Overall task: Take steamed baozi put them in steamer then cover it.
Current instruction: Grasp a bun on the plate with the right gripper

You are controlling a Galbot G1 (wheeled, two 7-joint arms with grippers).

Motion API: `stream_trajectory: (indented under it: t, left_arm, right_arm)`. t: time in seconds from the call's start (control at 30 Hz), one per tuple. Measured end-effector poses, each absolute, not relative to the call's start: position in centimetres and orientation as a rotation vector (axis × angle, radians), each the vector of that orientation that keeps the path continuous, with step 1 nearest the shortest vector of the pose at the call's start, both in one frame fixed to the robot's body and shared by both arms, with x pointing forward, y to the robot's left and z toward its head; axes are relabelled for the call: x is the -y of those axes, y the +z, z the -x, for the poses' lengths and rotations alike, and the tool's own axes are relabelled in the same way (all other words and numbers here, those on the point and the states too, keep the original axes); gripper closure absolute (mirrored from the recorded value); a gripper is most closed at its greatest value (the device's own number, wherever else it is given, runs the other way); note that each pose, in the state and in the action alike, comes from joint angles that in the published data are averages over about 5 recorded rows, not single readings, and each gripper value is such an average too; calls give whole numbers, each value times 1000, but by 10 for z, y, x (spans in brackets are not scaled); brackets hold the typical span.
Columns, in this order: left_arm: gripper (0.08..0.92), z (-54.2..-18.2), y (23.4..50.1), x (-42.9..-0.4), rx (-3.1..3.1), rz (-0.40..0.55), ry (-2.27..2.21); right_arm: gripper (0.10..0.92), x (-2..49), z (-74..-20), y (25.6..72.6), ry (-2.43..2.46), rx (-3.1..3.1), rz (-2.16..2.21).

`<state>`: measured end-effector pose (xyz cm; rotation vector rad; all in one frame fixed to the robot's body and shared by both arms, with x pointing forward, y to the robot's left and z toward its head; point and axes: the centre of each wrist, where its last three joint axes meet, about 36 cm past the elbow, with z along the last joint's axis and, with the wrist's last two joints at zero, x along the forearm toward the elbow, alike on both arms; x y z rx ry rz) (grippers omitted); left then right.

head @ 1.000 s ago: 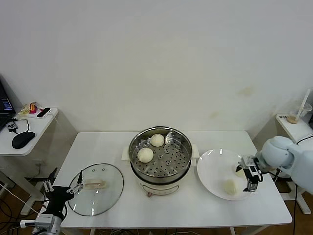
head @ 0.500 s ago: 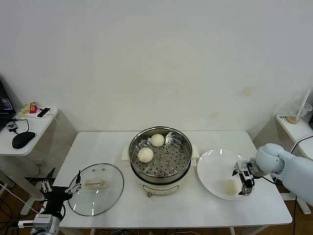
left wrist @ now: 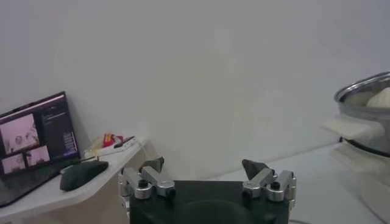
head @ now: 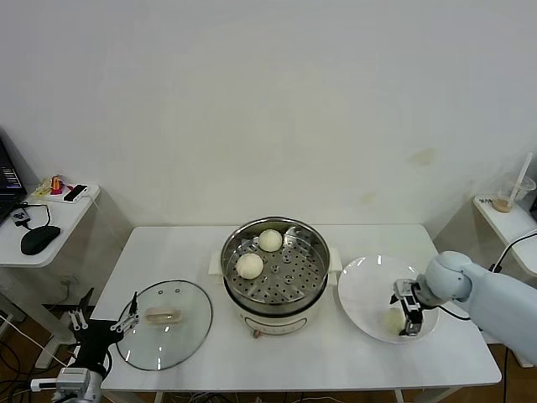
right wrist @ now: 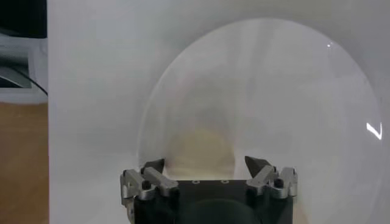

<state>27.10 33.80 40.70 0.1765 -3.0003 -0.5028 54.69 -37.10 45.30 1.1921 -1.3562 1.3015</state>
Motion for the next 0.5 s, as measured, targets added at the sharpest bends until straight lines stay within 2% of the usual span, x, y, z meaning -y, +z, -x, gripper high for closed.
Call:
stream_trajectory:
  t: [0.23,0.5]
  left_arm:
    - [177,-270,407,-337,3000,-176,-495]
    - [177,-270,409,-336,3005,-173,-494]
  right_arm:
    - [389,370,-550,451,1302,1348,-1187]
    - [401,373,-555,470,1315,1346,-1192]
